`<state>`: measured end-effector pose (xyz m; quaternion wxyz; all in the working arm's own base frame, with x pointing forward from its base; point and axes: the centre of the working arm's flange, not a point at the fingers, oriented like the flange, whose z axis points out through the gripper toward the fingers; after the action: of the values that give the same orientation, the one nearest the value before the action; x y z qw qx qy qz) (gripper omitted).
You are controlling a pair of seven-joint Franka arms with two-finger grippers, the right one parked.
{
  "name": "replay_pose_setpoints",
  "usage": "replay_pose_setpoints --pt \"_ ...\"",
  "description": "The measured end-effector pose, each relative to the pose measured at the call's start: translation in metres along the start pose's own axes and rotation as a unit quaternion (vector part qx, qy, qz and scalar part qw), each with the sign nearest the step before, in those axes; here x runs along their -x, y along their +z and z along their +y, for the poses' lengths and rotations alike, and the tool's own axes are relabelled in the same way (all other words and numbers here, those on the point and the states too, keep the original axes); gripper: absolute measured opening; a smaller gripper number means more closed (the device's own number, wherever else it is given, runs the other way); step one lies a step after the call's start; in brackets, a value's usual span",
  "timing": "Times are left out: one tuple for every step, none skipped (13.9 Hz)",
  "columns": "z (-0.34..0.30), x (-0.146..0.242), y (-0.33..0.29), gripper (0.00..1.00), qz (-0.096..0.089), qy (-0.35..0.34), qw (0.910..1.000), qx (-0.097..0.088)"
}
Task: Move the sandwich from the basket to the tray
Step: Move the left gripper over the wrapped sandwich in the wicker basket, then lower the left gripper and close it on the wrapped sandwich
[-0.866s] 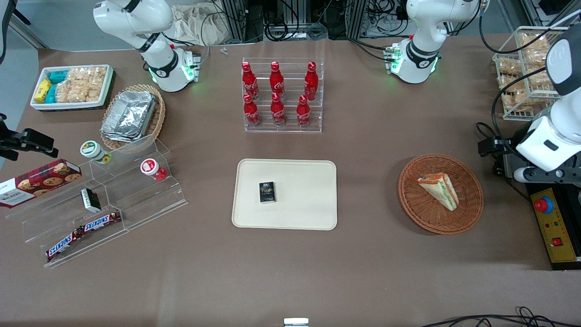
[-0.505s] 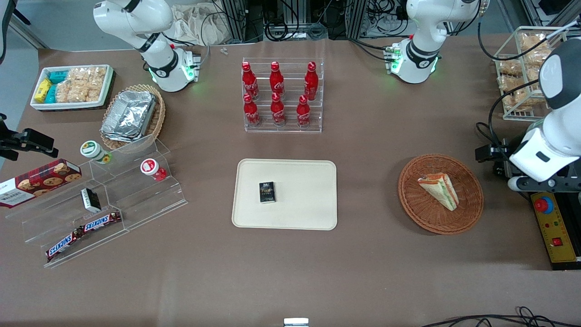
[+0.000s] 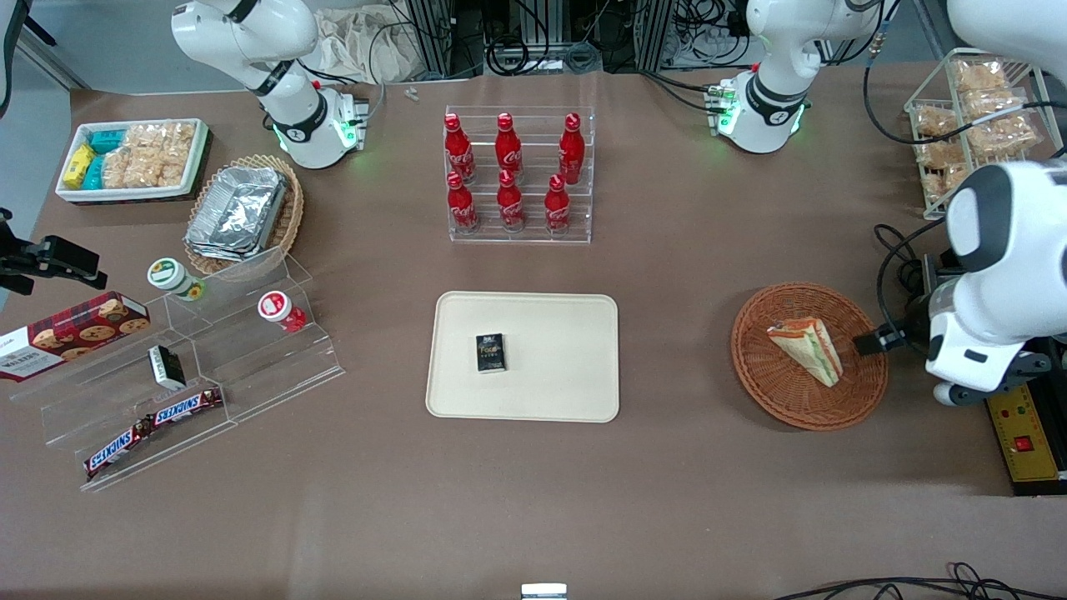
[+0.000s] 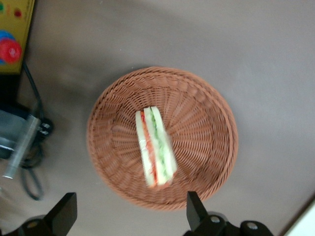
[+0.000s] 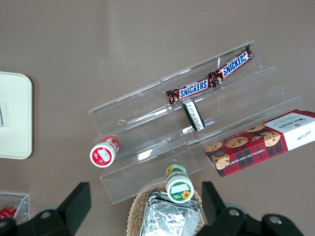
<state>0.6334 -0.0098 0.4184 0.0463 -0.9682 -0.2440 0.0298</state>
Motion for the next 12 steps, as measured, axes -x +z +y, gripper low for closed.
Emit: replay_pose_setpoints --pt "0.002 0.002 0.017 1.00 0.008 -0.047 0.9988 0.006" --pt "0.005 0.004 0.033 1.00 0.015 -0.088 0.9959 0.013" --pt "0.007 0.008 0.048 1.00 0.019 -0.119 0.9926 0.018" --pt "0.007 0.013 0.062 1.00 0.015 -0.137 0.9903 0.017" --pt "0.006 0.018 0.075 1.00 0.009 -0.146 0.9892 0.013" --pt "0.005 0.022 0.085 1.00 0.006 -0.151 0.9885 0.011" --pt "0.004 0.025 0.092 1.00 0.004 -0.154 0.9881 0.010" --pt "0.003 0.028 0.099 1.00 0.002 -0.155 0.9879 0.009" --pt "0.002 0.030 0.104 1.00 0.001 -0.156 0.9878 0.008" --pt "0.001 0.032 0.109 1.00 0.000 -0.156 0.9877 0.008" --pt "0.000 0.034 0.115 1.00 -0.003 -0.156 0.9877 0.006" --pt "0.000 0.036 0.121 1.00 -0.004 -0.156 0.9877 0.005"
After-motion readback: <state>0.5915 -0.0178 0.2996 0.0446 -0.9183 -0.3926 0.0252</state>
